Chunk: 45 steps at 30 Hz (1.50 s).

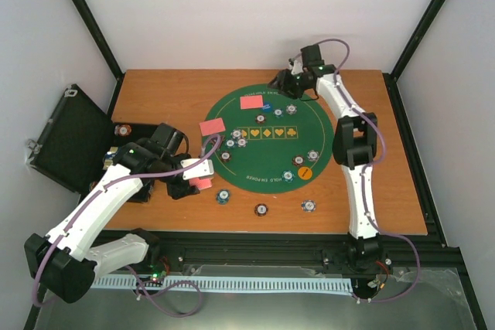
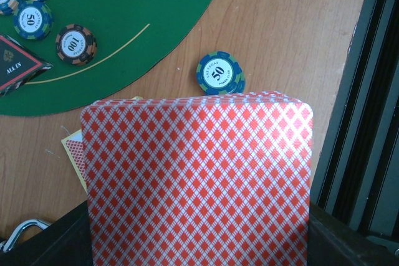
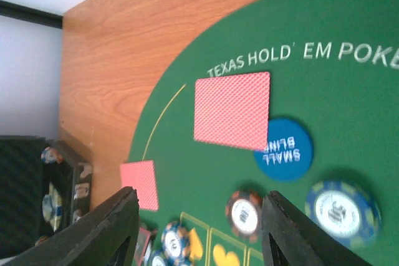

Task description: Distribute texas hold em gaming equipment

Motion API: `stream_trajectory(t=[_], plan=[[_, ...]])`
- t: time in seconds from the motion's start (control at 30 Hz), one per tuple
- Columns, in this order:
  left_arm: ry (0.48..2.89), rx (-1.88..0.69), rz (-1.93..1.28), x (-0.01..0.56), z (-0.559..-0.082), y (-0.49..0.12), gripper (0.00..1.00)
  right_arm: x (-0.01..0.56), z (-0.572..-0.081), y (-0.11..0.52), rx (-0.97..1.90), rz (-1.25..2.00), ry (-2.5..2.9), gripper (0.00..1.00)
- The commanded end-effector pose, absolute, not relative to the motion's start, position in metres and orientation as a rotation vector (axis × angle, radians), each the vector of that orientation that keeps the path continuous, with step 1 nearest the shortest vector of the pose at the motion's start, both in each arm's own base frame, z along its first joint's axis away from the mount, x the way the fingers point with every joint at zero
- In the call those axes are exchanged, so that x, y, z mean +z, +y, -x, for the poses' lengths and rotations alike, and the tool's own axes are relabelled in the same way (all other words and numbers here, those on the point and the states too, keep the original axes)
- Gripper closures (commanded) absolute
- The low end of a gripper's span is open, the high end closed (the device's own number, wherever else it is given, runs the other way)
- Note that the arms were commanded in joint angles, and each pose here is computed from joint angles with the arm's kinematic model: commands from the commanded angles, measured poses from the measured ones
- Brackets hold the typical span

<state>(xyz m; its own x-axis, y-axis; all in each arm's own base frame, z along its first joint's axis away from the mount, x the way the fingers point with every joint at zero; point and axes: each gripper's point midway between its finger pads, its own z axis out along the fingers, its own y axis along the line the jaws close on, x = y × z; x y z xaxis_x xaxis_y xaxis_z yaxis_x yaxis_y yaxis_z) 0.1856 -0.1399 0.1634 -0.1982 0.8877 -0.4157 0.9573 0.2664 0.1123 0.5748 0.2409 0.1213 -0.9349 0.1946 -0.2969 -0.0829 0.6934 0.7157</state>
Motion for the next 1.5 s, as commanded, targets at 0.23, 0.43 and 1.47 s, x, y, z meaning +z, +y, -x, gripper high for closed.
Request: stream_trajectory(t=[0.23,0.43,1.47], plan=[[2.12,-0.261,-1.639,0.183,-0.187,-0.144,0.89,0.201,-0.422,0.262,1.356,0.056,2.426,0.44],[2.125,-0.261,-1.639,0.185,-0.188,-0.144,0.89,0.214,-0.325,0.295,1.474,0.136,2.366,0.4],[2.12,-0.295,-1.631,0.189,-0.185,-0.148,0.89,0.204,-0.177,0.427,1.823,0.376,2.283,0.39]])
